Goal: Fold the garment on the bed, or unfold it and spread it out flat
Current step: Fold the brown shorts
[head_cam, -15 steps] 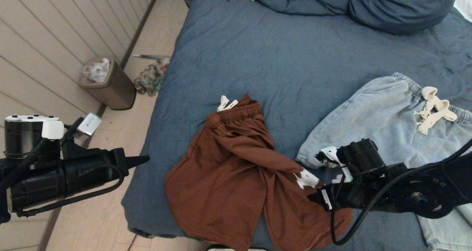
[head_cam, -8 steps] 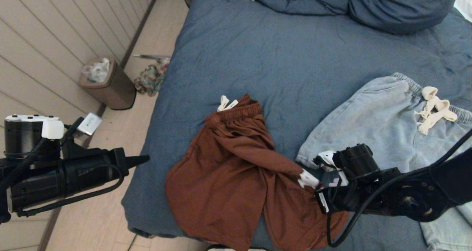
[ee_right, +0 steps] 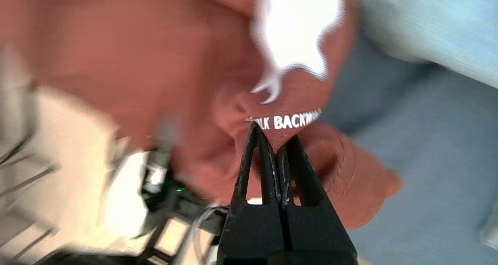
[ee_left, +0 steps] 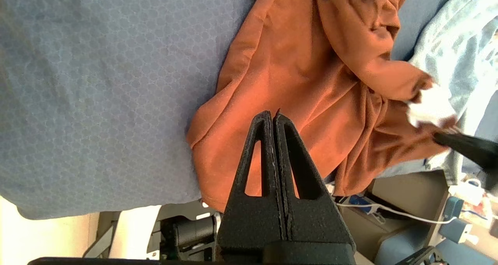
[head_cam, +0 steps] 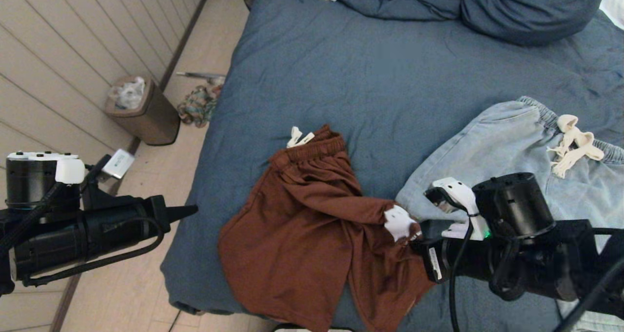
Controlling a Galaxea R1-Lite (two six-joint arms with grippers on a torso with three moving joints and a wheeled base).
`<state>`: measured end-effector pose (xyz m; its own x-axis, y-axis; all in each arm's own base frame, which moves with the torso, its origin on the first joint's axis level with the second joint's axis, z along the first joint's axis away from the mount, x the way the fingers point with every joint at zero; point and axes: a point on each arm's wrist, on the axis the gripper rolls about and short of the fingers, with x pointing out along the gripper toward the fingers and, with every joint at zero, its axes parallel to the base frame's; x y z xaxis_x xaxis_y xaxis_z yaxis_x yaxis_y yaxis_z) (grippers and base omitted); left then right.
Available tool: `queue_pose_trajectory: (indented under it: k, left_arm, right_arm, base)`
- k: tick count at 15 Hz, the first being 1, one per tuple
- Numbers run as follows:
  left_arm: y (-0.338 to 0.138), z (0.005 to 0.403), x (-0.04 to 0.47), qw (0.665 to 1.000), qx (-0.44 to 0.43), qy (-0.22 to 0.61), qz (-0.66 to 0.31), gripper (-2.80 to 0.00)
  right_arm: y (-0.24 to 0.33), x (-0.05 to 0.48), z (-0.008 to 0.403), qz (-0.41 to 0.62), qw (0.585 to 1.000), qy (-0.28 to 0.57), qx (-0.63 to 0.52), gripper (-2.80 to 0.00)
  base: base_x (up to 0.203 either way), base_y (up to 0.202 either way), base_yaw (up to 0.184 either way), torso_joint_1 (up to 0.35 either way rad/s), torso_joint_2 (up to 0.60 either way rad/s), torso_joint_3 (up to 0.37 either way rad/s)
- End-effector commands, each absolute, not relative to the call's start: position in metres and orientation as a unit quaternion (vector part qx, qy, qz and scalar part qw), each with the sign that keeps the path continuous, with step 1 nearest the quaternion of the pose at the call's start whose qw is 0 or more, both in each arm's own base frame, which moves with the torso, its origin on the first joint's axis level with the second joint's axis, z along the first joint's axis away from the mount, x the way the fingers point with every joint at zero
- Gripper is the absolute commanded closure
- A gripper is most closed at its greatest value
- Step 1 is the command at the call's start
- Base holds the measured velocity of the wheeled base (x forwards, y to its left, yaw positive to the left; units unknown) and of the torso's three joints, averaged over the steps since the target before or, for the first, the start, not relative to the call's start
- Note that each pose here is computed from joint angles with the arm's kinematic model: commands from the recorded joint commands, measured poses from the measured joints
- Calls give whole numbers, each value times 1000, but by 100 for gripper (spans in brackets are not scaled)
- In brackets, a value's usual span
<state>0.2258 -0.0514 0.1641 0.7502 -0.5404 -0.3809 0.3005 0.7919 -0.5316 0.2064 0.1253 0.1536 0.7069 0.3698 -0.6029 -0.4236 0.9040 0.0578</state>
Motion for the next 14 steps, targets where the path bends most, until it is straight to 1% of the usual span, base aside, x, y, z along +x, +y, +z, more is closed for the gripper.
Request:
queue_pose_trajectory:
  k: [1,3,6,8,10,14]
  left_arm:
    - [-51,169,224,910,-226,256,-235,0]
    - [-49,181,215,914,-234,231,-239,0]
    - [-44,199,200,915,-260,196,-237,0]
    - [-38,206,194,920,-264,177,-230,0]
    - [-37,206,194,920,-264,176,-229,0]
    - [-34,209,192,923,-264,166,-226,0]
  right_arm:
    - [148,179,182,284,915,285,-37,0]
    - [174,165,195,342,895,284,-25,0]
    - [215,164,205,398,873,283,-20,0]
    - [246,164,202,425,857,290,-31,0]
    - [273,162,195,444,844,299,-45,0]
    - [309,151,179,484,813,317,-70,0]
  base:
    - [0,0,0,0,0,0]
    - [0,0,0,0,0,0]
    - [0,0,0,0,0,0]
    - [0,0,0,0,0,0]
    - [0,0,0,0,0,0]
    - [0,0,0,0,0,0]
